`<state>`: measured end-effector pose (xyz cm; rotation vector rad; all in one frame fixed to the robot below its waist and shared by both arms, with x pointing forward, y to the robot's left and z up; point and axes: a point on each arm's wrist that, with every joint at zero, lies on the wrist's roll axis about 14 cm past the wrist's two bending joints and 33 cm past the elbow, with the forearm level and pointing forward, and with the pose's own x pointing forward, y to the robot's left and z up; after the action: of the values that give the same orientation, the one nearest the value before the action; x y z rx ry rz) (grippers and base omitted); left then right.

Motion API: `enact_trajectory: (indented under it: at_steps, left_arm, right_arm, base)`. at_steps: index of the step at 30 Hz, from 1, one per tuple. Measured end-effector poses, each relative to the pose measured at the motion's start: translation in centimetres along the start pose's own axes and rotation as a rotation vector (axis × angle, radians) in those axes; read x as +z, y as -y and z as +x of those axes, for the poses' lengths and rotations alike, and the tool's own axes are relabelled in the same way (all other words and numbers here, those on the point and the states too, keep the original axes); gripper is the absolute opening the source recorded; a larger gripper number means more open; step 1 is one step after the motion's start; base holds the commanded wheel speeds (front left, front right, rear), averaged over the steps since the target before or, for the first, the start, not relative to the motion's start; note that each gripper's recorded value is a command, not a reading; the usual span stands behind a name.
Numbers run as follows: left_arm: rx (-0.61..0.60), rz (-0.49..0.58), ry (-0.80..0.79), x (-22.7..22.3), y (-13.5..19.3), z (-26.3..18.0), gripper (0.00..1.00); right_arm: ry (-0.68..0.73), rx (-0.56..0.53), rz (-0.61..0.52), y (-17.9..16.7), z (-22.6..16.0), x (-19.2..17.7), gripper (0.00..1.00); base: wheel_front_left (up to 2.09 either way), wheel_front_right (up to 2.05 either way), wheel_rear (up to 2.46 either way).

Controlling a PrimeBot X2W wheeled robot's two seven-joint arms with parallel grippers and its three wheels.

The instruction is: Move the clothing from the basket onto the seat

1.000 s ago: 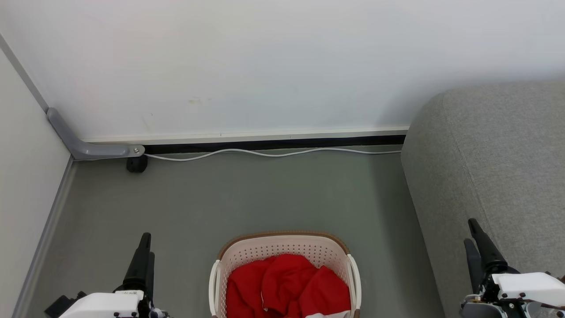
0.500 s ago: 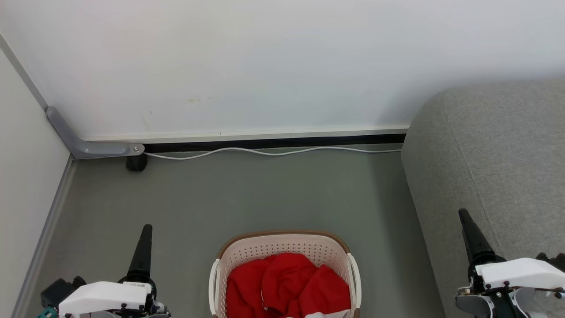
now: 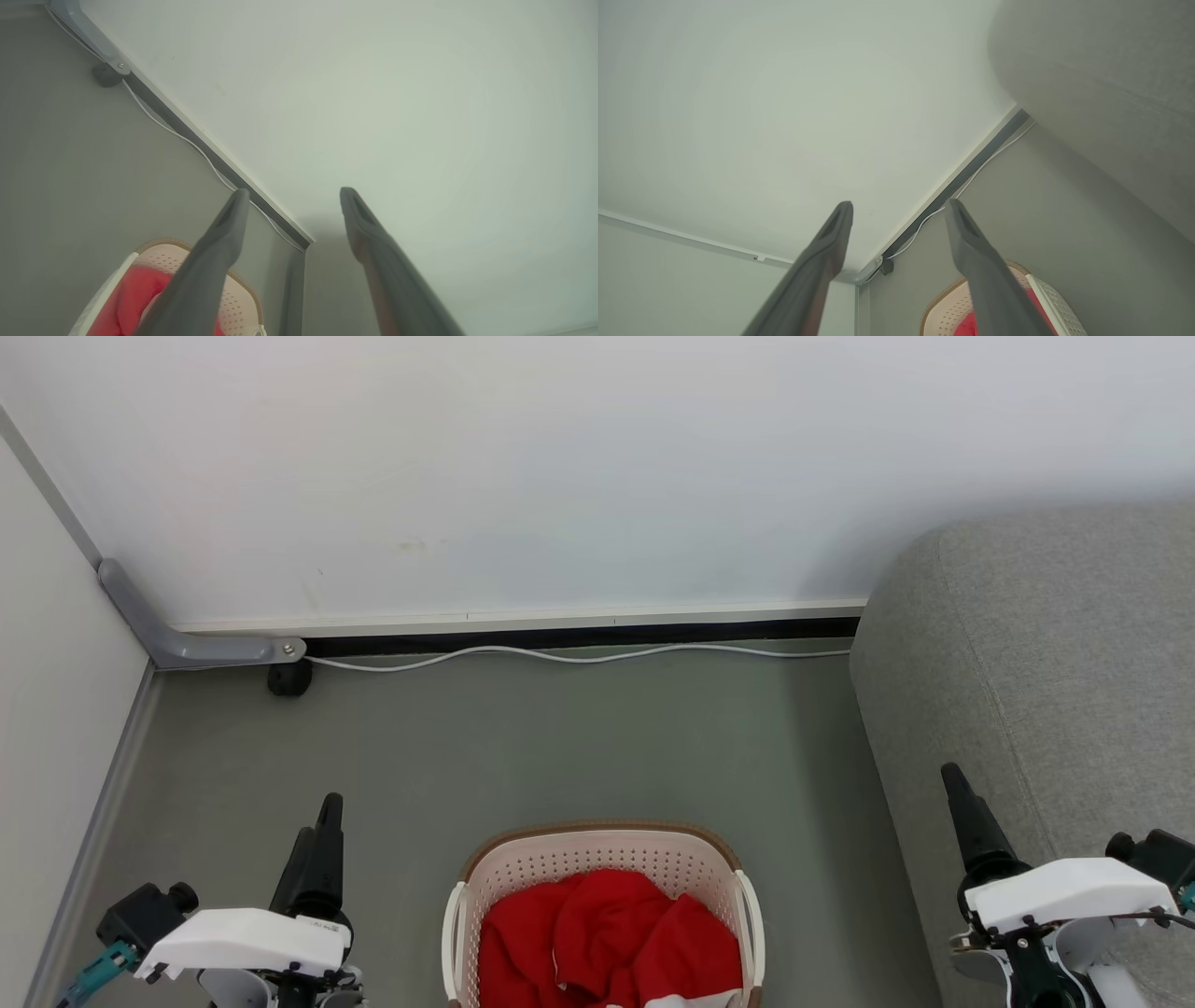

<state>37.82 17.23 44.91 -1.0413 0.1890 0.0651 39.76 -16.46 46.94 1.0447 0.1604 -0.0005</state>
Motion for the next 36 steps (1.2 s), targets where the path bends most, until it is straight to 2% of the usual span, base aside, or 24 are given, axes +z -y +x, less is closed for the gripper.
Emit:
enact_trajectory:
  at_steps: [11,36]
  left_arm:
    - [-0.024,0.21,-0.011,-0.1,0.5,0.4,1.0]
    - [-0.082,0.555,-0.01,-0.5,1.8,1.4,1.0]
  right_arm:
    - [-0.032,0.014,-0.203,-0.3,0.6,-0.7,1.0]
    - [-0.058,0.084,-0.552,-1.8,2.1,-1.5,1.0]
  base:
    - [0.0,0.0,0.0]
    - [0.0,0.0,0.0]
